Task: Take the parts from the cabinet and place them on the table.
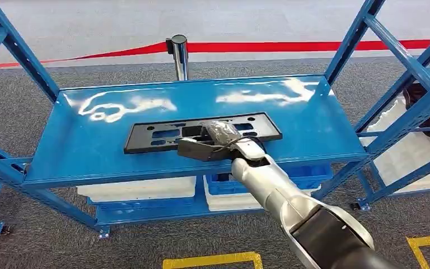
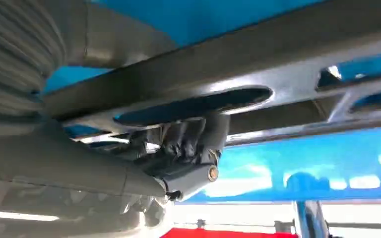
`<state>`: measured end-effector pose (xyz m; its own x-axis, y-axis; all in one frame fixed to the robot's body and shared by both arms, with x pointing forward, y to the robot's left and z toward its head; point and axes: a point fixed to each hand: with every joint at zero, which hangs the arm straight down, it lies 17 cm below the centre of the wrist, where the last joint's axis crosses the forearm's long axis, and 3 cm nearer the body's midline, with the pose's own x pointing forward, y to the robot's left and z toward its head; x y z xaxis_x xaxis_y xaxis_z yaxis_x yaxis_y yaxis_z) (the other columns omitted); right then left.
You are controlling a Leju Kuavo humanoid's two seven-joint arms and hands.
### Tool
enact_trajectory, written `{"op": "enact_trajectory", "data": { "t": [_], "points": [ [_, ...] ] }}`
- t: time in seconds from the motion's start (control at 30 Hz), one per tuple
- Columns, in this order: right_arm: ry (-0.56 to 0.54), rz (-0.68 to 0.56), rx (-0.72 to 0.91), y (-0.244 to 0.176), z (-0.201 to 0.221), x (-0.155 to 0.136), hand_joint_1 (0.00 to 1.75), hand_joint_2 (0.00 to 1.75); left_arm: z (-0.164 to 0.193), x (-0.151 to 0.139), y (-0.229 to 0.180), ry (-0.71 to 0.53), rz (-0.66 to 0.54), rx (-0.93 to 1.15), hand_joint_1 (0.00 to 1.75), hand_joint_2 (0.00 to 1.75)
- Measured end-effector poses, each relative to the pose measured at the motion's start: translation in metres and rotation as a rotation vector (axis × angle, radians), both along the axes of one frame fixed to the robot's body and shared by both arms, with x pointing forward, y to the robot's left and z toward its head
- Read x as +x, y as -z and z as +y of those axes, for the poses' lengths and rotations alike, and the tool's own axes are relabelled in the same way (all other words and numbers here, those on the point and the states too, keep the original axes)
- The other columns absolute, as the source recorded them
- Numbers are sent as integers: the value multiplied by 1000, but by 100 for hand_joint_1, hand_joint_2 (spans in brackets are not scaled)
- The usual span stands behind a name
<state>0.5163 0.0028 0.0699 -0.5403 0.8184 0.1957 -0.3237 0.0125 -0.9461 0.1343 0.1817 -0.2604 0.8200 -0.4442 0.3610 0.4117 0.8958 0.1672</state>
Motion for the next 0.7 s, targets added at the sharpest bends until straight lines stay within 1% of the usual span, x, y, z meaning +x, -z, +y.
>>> {"op": "enact_trajectory", "data": {
  "t": [0.13, 0.23, 0.3, 0.4, 0.43, 0.57, 0.63, 0.7],
  "points": [
    [8, -39, 13, -6, -1, 4, 175, 175, 0, 2, 0, -2, -9, 1, 0, 0],
    [6, -34, 61, -8, 1, 2, 175, 175, 0, 2, -1, -6, -14, 0, 0, 0],
    [3, -19, 122, -12, 4, 1, 175, 175, 1, 3, -1, -13, -20, 1, 0, 0],
    [-34, -2, 278, -33, 16, -1, 175, 175, 3, 3, -1, -35, -31, -2, 0, 0],
    [-47, 3, 332, -42, 20, -2, 175, 175, 4, 3, -1, -43, -36, -1, 0, 175],
    [-108, 30, 576, -82, 35, -10, 175, 175, 6, 1, -1, -66, -50, -2, 0, 175],
    [-118, 48, 680, -98, 36, -15, 175, 175, 8, -1, -1, -83, -54, -2, 0, 175],
    [-136, 61, 817, -125, 33, -22, 175, 175, 9, -3, -1, -99, -57, -4, 0, 175]
  ]
}}
